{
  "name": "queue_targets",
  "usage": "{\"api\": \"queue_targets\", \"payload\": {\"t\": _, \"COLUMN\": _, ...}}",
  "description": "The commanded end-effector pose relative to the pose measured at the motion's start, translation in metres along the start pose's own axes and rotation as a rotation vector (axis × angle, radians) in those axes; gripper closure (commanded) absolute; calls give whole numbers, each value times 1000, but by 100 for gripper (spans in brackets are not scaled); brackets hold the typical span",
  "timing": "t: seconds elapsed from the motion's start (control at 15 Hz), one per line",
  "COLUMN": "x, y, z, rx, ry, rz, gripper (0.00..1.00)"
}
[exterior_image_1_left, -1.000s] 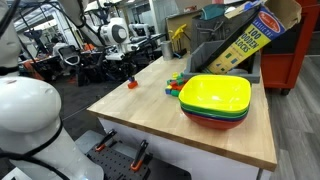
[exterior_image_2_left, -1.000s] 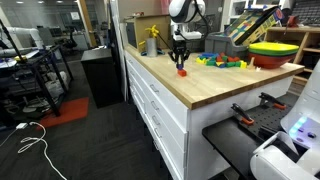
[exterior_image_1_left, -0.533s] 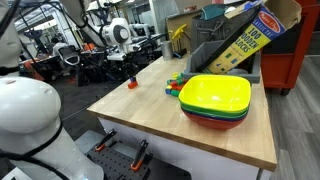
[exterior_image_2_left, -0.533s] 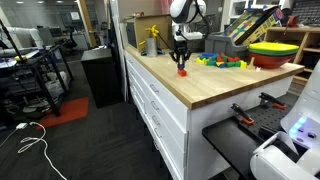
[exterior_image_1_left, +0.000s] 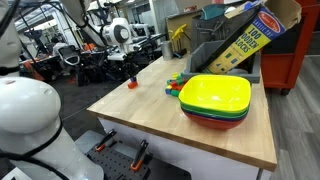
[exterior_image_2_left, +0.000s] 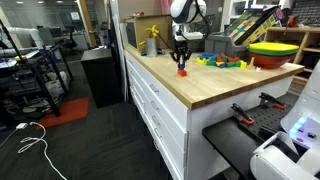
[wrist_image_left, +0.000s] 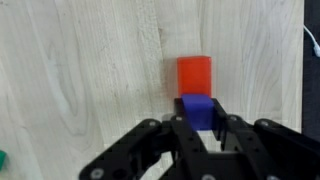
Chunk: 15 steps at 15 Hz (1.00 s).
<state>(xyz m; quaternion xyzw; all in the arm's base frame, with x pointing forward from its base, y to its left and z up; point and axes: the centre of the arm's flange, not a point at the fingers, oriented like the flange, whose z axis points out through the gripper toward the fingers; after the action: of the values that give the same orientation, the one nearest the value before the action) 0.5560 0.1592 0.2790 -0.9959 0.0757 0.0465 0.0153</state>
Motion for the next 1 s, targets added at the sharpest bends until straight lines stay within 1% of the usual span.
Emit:
{"api": "queue_targets", "payload": {"t": 0.0, "x": 4, "y": 4, "z": -2, "rx": 21, "ry": -2, "rz": -12, "gripper": 93}}
{"api": "queue_targets", "payload": {"t": 0.93, "x": -2, "y": 1, "z": -3, "rx": 25, "ry": -10, "rz": -41, "gripper": 93}}
